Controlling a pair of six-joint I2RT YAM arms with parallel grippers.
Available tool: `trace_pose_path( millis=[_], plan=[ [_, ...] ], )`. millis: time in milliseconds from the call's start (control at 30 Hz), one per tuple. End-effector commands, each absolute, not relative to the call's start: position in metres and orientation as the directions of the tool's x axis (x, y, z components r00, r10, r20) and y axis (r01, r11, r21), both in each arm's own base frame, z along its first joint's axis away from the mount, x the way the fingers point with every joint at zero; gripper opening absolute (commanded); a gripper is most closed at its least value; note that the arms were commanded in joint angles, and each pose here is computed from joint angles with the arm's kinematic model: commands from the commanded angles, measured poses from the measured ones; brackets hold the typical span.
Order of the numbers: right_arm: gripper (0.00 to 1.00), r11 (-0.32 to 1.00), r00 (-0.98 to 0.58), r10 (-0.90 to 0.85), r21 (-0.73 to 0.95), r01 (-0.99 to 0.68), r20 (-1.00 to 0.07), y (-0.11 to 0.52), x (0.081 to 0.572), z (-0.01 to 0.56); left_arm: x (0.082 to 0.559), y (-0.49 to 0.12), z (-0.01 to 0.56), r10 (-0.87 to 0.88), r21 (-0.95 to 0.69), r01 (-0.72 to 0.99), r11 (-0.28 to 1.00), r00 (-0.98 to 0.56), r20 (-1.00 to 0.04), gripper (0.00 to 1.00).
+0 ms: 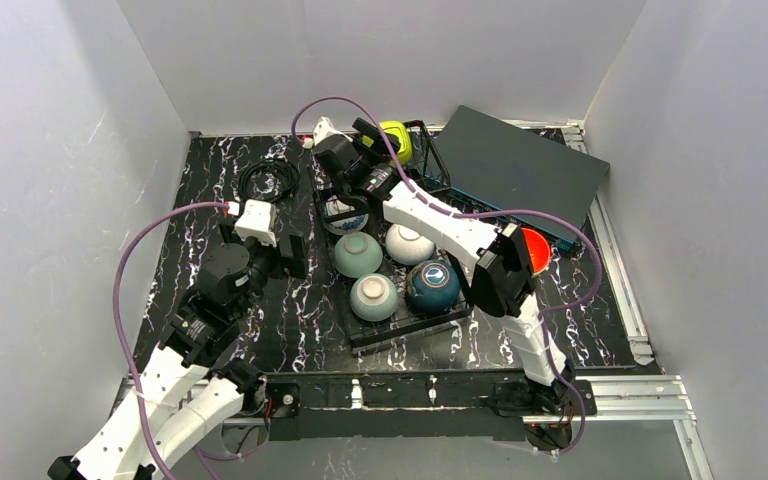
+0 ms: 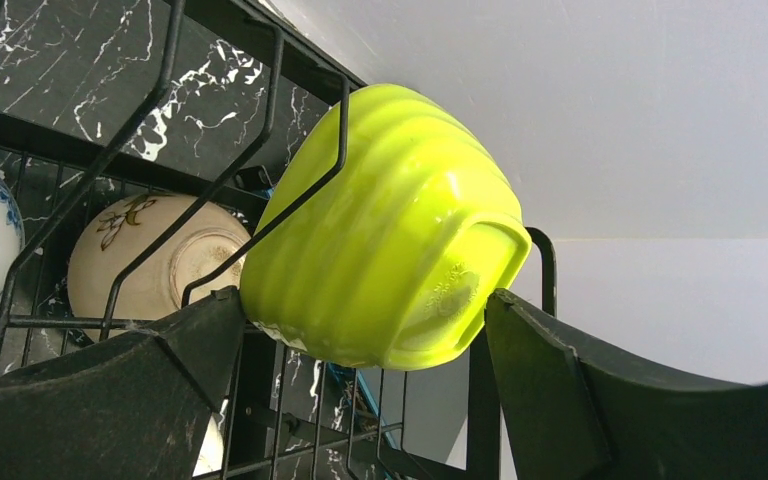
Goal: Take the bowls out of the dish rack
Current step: Pick up the bowl from the dish rack.
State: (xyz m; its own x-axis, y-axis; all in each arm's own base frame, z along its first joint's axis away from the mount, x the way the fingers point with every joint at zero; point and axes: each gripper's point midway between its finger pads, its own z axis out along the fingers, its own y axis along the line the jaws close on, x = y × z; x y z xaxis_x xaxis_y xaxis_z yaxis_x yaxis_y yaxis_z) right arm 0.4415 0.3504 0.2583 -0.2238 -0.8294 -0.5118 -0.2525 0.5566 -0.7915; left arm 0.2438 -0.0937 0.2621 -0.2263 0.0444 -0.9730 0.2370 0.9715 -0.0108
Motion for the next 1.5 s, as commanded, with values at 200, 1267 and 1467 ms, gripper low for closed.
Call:
trace_pose_path(
  millis=[200, 1267, 1467],
  plan=[
    [0.99, 0.541, -0.21, -0.839, -0.806, -0.239, -0.501, 0.354, 0.443, 0.26, 0.246, -0.089, 0.262, 0.044, -0.003, 0.213, 0.977, -0.216, -0.975, 0.98],
    [0.69, 0.521, -0.182, -0.85, -0.841, -0.146, -0.495, 0.346, 0.434, 0.288, 0.245, -0.087, 0.265, 0.038, -0.005, 0.205, 0.979, -0.203, -0.978, 0.98],
    [0.6, 0.558, -0.161, -0.828, -0.815, -0.157, -0.536, 0.345, 0.429, 0.304, 0.245, -0.086, 0.265, 0.038, -0.004, 0.205, 0.979, -0.202, -0.979, 0.98]
  ],
)
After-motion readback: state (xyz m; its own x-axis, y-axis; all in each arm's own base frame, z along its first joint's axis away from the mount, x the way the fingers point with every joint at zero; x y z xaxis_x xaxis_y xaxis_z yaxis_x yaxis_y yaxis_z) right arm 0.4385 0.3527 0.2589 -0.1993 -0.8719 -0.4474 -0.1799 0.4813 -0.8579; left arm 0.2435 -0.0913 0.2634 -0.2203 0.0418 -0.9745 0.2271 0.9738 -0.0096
